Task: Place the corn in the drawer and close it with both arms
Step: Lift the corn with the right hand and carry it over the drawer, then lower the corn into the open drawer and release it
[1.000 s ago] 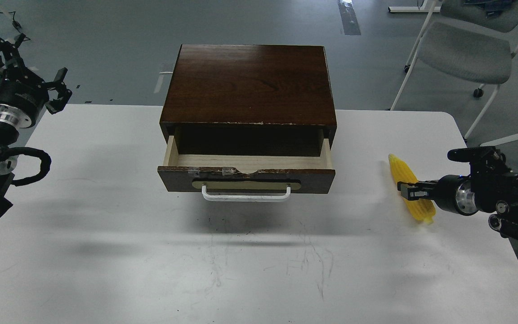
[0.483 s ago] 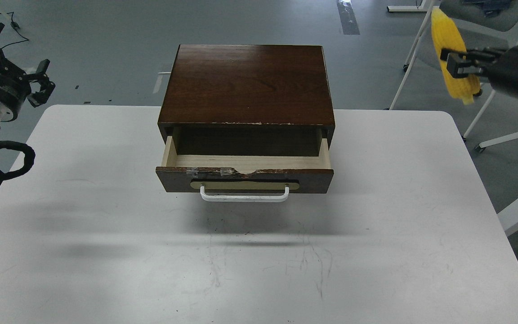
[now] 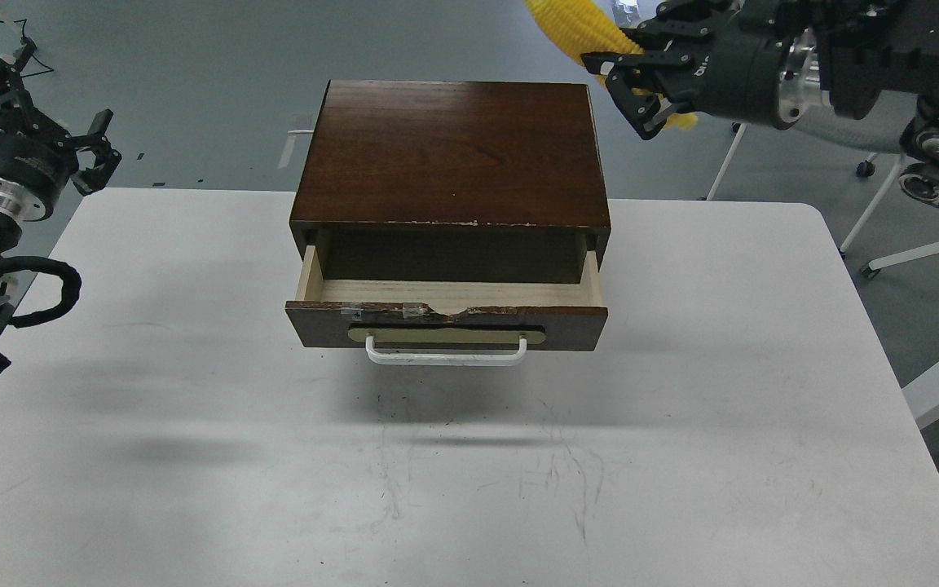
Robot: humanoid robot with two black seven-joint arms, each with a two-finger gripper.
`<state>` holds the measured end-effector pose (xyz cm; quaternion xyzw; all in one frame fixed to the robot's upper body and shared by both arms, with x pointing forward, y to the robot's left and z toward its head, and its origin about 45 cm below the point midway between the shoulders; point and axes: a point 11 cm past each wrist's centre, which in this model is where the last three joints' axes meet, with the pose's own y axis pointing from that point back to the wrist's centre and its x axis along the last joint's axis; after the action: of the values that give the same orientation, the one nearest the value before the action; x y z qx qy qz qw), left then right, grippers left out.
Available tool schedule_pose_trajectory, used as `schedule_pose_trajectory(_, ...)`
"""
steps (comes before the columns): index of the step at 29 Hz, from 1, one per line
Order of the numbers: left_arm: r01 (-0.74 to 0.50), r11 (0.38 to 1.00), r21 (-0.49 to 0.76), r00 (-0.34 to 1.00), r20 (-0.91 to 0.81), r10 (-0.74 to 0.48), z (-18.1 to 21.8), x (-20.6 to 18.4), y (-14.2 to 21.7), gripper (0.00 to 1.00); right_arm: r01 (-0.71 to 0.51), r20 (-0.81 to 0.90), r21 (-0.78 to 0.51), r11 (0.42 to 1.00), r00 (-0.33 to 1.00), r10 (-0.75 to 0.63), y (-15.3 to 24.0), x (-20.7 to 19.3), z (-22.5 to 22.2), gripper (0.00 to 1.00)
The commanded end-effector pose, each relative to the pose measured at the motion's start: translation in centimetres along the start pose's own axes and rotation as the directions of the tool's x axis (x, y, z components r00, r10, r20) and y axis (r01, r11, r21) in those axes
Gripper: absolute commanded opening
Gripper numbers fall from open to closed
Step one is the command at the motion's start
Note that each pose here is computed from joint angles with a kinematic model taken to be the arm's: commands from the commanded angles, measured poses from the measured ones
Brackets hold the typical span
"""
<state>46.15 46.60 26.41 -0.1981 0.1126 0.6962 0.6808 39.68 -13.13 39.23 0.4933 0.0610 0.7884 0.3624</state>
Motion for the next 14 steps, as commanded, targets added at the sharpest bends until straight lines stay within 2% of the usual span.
schedule_pose_trajectory(1,0.001,1.000,-0.002,1.000,-0.002,-0.001,0.0,-0.1,0.0,0.98,0.013,-0.079,0.122,0.992,0.997,-0.004,-3.4,0.7,-3.8,0.10)
schedule_pose_trajectory(7,-0.007,1.000,-0.013,1.000,0.009,0.007,0.8,0.4,0.1,0.98,0.091,-0.132,0.245,0.965,0.989,-0.060,-6.3,-1.0,-8.3,0.11)
schedule_pose_trajectory(8,-0.008,1.000,-0.014,1.000,0.010,0.008,0.9,0.5,0.1,0.98,0.099,-0.132,0.245,0.964,0.989,-0.068,-6.4,-1.4,-8.3,0.12)
schedule_pose_trajectory(11,-0.011,1.000,-0.016,1.000,0.016,0.012,1.2,0.7,0.2,0.98,0.121,-0.133,0.210,0.970,0.987,-0.094,-6.6,-2.1,-7.1,0.25)
schedule_pose_trajectory(14,-0.017,1.000,-0.015,1.000,0.020,0.017,1.3,1.0,0.3,0.98,0.120,-0.138,0.207,0.971,0.986,-0.093,-7.4,-1.7,-7.1,0.28)
